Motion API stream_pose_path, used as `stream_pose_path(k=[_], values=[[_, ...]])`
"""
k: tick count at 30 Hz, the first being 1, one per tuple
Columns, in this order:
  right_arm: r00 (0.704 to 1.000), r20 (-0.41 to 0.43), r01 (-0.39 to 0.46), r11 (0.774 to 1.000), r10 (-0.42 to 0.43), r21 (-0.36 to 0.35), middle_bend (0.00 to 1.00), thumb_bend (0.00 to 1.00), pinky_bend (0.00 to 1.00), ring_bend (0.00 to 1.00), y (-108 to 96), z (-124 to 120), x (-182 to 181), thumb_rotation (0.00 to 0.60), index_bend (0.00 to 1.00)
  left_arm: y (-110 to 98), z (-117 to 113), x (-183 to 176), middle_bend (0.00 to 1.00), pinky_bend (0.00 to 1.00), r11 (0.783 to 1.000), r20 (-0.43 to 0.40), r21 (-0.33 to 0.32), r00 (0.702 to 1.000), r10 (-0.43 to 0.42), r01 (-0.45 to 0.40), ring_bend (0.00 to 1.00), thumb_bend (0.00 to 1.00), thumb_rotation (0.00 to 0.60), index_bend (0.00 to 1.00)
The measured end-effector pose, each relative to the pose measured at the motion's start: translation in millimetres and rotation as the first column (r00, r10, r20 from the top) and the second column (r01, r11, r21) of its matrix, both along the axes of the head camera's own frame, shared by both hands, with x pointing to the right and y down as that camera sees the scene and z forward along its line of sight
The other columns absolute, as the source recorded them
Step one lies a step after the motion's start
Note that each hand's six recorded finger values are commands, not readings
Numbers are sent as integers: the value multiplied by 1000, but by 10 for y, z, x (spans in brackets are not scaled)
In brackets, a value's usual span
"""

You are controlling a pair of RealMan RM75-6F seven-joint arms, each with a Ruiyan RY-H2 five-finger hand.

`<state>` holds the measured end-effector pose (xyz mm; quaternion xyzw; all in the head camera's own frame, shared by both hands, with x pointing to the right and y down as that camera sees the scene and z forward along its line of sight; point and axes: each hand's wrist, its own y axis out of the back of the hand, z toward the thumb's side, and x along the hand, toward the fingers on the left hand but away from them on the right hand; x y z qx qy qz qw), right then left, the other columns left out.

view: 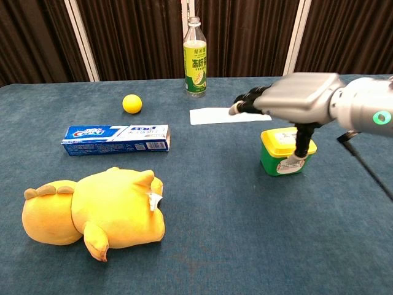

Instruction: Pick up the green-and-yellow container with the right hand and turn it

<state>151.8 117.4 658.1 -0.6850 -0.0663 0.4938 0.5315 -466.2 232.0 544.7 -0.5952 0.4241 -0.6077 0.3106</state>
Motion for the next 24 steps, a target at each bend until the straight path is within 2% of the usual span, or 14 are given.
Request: stream_pose_path(k=[3, 9, 11, 13, 15, 16, 19, 24], values=[[998, -48, 34, 999, -34, 5, 104, 64, 317, 11, 22, 125, -72, 600, 23, -8, 14, -21, 0, 0, 1000, 0, -6, 1000, -6, 6, 0, 0, 600, 0], [980, -172, 107, 994, -99, 35, 142, 140, 457, 103, 60, 331, -102, 600, 56, -18, 31, -40, 0, 0, 1000, -4, -14, 1000, -12, 12, 0, 0, 600, 0], [969, -215, 133, 990, -119, 51, 190, 190, 523, 166, 57, 375, -84, 600, 119, -21, 36, -47, 0, 0, 1000, -5, -16, 1000, -13, 13, 0, 0, 600, 0], [955, -259, 167, 983, -142, 77, 294, 259, 618, 278, 45, 404, -71, 600, 223, -25, 37, -52, 0, 0, 1000, -7, -17, 1000, -14, 14, 0, 0, 600, 0], [945, -292, 186, 977, -150, 100, 384, 323, 689, 376, 30, 424, -55, 600, 276, -28, 36, -55, 0, 0, 1000, -8, -18, 1000, -14, 14, 0, 0, 600, 0], [941, -303, 190, 976, -150, 106, 425, 366, 717, 422, 26, 432, -46, 600, 298, -27, 37, -55, 0, 0, 1000, -9, -19, 1000, -14, 14, 0, 0, 600, 0], [938, -315, 191, 975, -146, 115, 477, 453, 742, 475, 18, 442, -29, 600, 355, -26, 37, -49, 0, 0, 1000, -11, -20, 1000, -12, 11, 0, 0, 600, 0], [950, -280, 181, 974, -137, 137, 486, 489, 744, 482, -15, 382, -43, 600, 374, -21, 37, -42, 0, 0, 1000, -14, -22, 1000, -10, 10, 0, 0, 600, 0]])
